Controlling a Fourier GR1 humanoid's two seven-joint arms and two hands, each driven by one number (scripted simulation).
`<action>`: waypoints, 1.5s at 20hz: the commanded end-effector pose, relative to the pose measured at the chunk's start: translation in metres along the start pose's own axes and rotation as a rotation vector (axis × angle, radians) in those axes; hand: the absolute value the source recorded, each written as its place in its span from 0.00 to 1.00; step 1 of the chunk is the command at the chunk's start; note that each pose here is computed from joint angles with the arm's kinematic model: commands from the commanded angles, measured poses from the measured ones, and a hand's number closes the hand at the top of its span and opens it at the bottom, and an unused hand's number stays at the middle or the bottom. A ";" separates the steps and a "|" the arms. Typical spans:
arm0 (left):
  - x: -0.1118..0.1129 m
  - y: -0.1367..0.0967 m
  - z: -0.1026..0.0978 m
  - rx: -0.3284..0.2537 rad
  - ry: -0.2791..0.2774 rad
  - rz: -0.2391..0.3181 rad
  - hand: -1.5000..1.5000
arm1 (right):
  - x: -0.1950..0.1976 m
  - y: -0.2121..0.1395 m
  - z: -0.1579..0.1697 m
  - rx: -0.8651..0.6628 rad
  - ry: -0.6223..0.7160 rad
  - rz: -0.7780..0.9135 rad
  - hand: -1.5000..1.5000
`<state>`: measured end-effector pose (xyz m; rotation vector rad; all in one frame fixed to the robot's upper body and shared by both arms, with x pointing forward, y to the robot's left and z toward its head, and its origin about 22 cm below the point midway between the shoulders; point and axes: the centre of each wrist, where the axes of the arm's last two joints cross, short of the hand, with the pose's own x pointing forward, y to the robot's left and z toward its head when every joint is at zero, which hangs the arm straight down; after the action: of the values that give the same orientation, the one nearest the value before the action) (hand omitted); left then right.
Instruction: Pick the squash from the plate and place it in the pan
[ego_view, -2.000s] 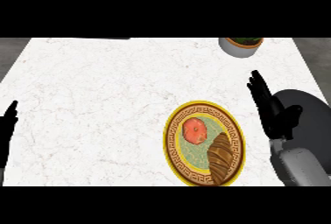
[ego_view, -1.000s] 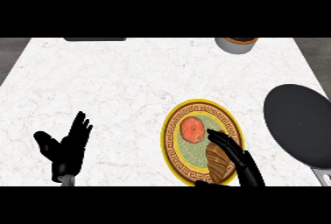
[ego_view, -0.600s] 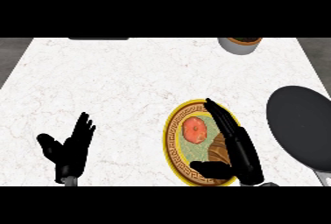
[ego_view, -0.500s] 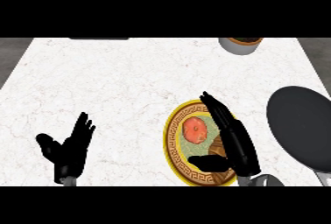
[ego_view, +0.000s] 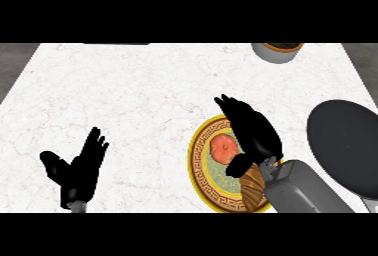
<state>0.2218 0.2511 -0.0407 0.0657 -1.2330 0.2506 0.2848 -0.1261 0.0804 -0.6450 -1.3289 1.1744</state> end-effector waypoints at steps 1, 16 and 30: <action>0.014 0.011 0.006 0.001 -0.012 -0.006 0.50 | 0.008 -0.002 -0.030 0.069 0.024 0.051 0.00; 0.005 0.011 0.005 0.002 0.010 0.017 0.50 | -0.003 0.017 -0.037 0.366 0.081 0.164 0.00; 0.003 0.006 -0.003 0.022 -0.002 0.006 0.50 | -0.014 0.051 -0.037 0.251 0.071 0.162 0.00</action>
<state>0.2220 0.2523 -0.0446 0.0731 -1.2348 0.2637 0.3084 -0.1136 0.0320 -0.5845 -1.0829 1.3961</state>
